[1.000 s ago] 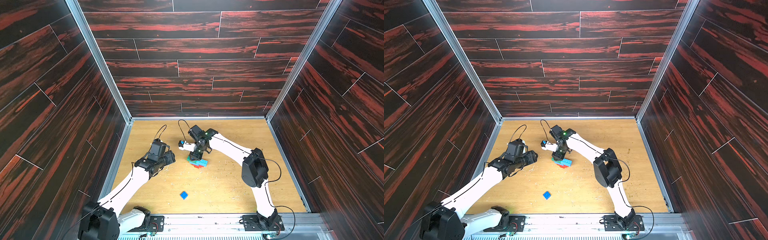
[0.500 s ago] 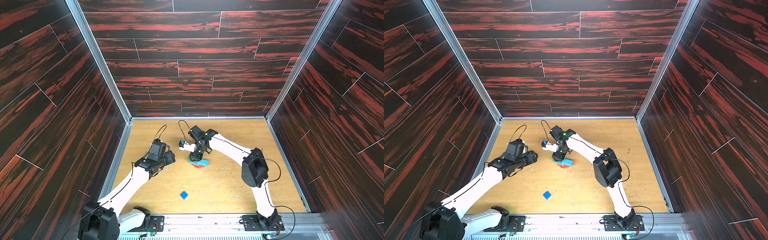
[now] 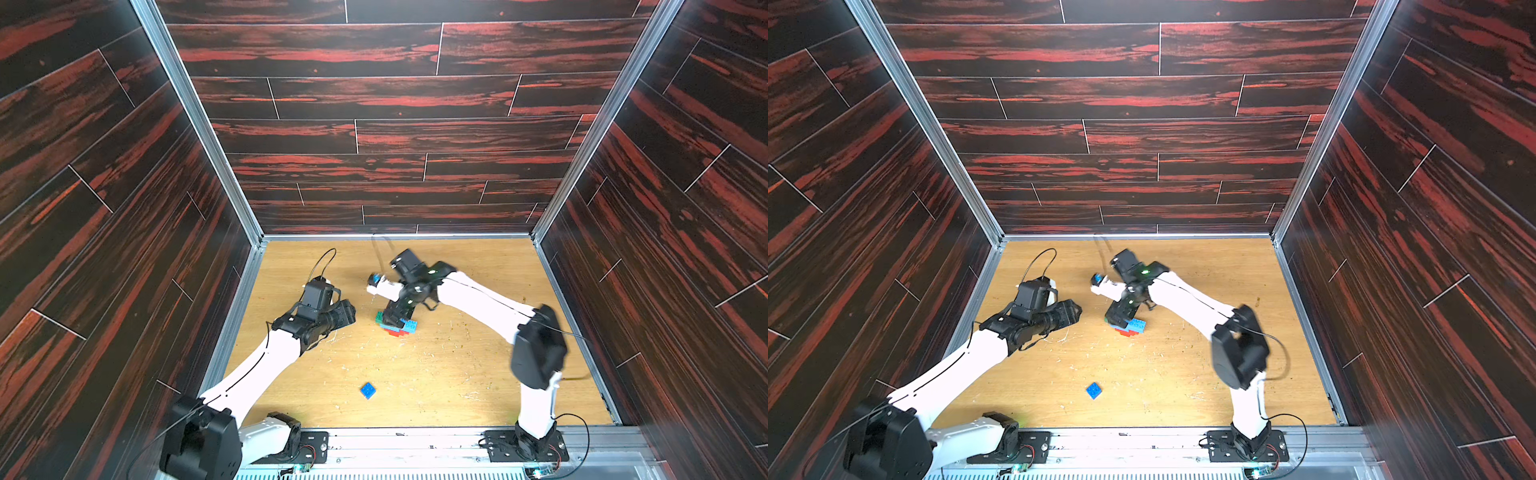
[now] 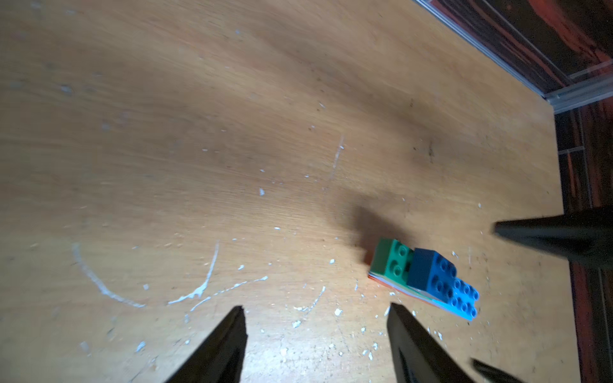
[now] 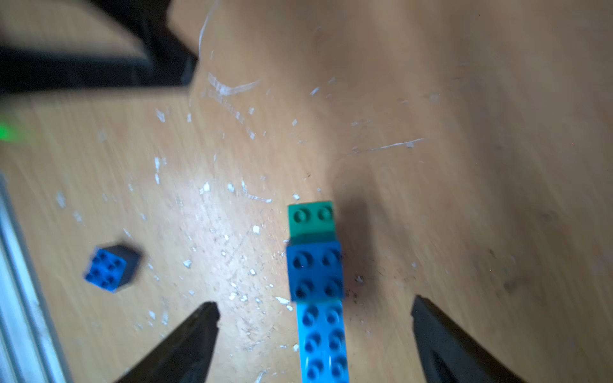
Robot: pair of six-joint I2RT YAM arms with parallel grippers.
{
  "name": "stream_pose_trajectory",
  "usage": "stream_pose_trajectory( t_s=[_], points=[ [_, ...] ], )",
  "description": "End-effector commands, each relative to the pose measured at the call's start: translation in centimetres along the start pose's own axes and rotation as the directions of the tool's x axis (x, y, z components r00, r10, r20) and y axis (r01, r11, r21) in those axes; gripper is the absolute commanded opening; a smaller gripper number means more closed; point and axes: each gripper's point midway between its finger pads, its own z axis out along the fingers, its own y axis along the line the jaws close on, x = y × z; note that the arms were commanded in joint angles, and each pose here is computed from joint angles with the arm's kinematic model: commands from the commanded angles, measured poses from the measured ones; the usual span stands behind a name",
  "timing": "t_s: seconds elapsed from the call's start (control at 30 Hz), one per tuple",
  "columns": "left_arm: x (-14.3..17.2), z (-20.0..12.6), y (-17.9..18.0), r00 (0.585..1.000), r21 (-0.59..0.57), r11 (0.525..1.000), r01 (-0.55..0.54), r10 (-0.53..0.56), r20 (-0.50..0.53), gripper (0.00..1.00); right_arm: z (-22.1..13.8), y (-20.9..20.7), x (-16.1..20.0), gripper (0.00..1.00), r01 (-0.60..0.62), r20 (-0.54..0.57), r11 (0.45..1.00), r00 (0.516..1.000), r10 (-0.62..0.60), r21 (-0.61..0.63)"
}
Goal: Assemble a heart with lego
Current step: Assemble the lego brick with the lego brick.
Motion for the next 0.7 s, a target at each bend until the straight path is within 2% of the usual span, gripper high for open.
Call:
stream_pose_trajectory(
  t_s=[0.0, 0.07, 0.23, 0.37, 0.67],
  points=[
    [-0.8, 0.2, -3.2, 0.999, 0.138, 0.99, -0.037, 0.04, -0.022, 0.77, -2.7, -2.7, -0.4, 0.98, -0.187, 0.124, 0.981, 0.976, 0.18, 0.05],
    [-0.8, 0.5, -4.5, 0.997, 0.179, 0.981, -0.068, 0.075, -0.029, 0.8, -2.4, -3.3, 1.2, 0.98, -0.276, 0.114, 0.958, 0.957, 0.267, 0.074],
    [-0.1, 2.0, -5.4, 0.984, 0.171, 0.973, -0.155, 0.167, -0.057, 0.83, -0.1, -4.5, 5.3, 0.98, -0.422, 0.046, 0.895, 0.906, 0.42, 0.141],
    [0.8, 2.8, -6.0, 0.973, 0.185, 0.963, -0.197, 0.215, -0.081, 0.84, 0.5, -4.5, 5.7, 0.98, -0.471, 0.046, 0.873, 0.882, 0.469, 0.129],
    [1.7, 4.6, -6.8, 0.949, 0.169, 0.948, -0.269, 0.291, -0.121, 0.85, 1.8, -5.1, 6.6, 0.98, -0.483, 0.013, 0.86, 0.873, 0.488, 0.165]
  ],
)
